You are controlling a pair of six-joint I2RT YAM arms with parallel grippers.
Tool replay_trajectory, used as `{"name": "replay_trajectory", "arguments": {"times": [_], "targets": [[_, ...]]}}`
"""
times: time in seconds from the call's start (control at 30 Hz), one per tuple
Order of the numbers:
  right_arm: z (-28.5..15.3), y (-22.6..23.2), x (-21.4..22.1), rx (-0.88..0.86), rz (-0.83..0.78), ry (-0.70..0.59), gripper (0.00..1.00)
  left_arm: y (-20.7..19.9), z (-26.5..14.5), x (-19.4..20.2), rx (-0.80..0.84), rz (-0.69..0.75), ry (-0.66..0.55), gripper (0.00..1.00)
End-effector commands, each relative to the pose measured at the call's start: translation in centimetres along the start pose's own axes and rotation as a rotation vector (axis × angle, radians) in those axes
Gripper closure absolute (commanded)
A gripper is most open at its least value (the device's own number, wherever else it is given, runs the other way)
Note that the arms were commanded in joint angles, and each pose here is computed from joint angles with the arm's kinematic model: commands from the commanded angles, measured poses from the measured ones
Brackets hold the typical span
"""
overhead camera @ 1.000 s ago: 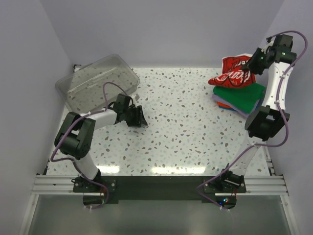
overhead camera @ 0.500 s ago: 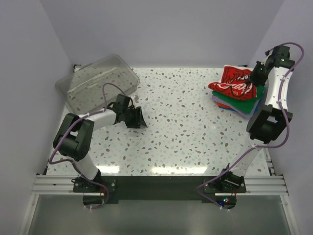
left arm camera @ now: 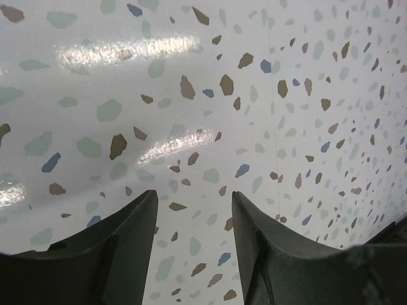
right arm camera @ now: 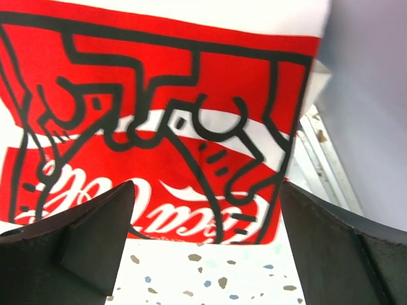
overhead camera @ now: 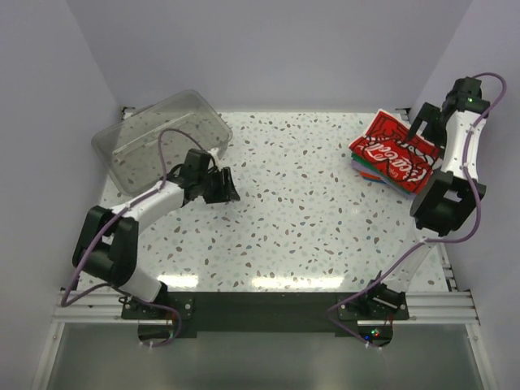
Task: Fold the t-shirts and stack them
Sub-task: Neatly place the folded tshirt to the corner, then reset both grippers
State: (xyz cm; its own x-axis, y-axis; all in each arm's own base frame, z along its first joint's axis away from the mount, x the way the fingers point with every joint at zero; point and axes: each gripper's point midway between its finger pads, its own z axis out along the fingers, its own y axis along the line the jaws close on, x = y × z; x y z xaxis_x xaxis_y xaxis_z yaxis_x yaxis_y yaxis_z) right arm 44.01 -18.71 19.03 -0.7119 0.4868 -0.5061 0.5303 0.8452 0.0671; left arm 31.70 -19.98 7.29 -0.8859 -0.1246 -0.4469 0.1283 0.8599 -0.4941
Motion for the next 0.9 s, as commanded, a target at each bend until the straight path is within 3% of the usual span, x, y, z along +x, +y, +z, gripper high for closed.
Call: {"name": "replay_trajectory", "arguments": {"times": [0.0,0.17,0.33,0.47,0.67,0.87], "targets": [[-5.0,-1.6,-1.6,0.076,0.008,-0.127,0.01,-1.3,-3.0,-4.1,-0.018,0.040,-0.163,0.45],[-10.3,-1.3,-0.9,0.031,0.011,-0.219,0.01,-2.6,-5.4,-5.4,0.003,0.036,-0.239,0.44],[-12.4,2.1,2.5,-0.176,0.005,-0.259,0.01,-2.4,-7.1,-6.2,-0.026,0.027,-0.303,0.44],[-14.6,6.3,5.8,-0.281,-0.087,-0.317,0.01,-1.3,-9.0,-6.6,-0.081,0.020,-0.408,0.44],[-14.8,12.0,13.0,-0.426,-0.227,-0.279,0.01,-0.5,-9.9,-5.7,-0.102,0.009,-0.438,0.44],[-11.3,15.1,22.1,-0.501,-0.323,-0.165,0.01,0.5,-11.3,-4.9,-0.119,-0.003,-0.523,0.41]]}}
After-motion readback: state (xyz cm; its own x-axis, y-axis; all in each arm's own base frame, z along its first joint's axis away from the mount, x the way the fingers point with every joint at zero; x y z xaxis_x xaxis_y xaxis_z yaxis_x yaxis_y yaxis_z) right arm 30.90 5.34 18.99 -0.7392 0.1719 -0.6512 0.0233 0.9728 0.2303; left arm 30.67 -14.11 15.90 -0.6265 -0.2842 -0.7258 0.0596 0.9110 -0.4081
